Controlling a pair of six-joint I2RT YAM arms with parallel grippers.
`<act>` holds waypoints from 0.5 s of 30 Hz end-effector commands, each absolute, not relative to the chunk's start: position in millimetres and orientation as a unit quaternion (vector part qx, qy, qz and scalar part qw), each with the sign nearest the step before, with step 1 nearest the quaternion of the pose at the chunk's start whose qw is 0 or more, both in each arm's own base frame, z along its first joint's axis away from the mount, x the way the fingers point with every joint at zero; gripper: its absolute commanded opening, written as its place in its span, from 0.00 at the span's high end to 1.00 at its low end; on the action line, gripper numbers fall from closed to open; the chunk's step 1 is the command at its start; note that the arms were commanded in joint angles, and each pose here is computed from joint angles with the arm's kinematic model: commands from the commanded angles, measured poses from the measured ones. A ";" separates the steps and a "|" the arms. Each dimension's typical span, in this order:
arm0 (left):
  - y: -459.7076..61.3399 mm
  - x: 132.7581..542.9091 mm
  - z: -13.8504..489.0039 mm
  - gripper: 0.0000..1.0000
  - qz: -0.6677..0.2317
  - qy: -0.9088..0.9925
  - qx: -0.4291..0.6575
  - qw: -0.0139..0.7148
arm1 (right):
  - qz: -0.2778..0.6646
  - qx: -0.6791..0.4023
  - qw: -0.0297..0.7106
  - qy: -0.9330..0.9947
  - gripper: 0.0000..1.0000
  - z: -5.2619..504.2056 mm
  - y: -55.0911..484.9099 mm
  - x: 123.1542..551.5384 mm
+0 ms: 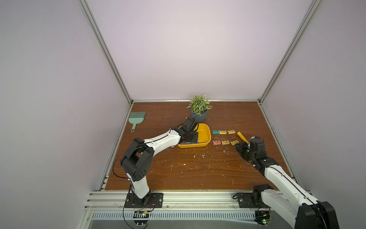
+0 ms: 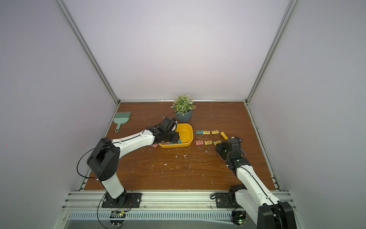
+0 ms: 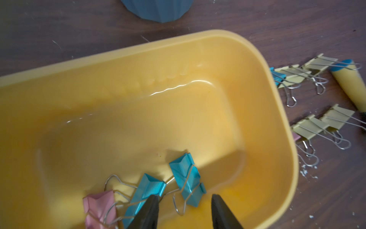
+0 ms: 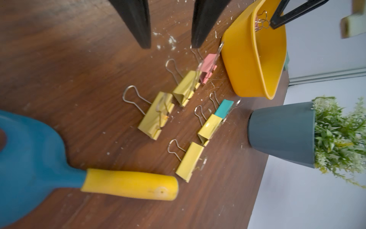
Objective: Take out the binder clips from the storage box
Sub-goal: Pick up the binder clip from the storage box.
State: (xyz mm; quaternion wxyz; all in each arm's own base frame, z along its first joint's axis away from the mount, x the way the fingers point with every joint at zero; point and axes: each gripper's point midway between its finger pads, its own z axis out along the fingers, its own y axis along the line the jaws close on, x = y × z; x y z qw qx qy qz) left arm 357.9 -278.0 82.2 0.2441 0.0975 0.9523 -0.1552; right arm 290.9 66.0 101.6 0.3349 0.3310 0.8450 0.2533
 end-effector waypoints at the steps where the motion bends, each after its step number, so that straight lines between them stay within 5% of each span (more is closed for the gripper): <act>1: -271.5 359.1 71.2 0.57 -0.151 0.963 0.077 0.210 | 0.255 0.284 0.348 0.856 0.60 121.4 75.6 301.4; 15: -282.4 350.8 56.9 0.77 -0.190 0.963 0.085 0.170 | 0.258 0.279 0.359 0.853 0.60 125.4 83.9 307.9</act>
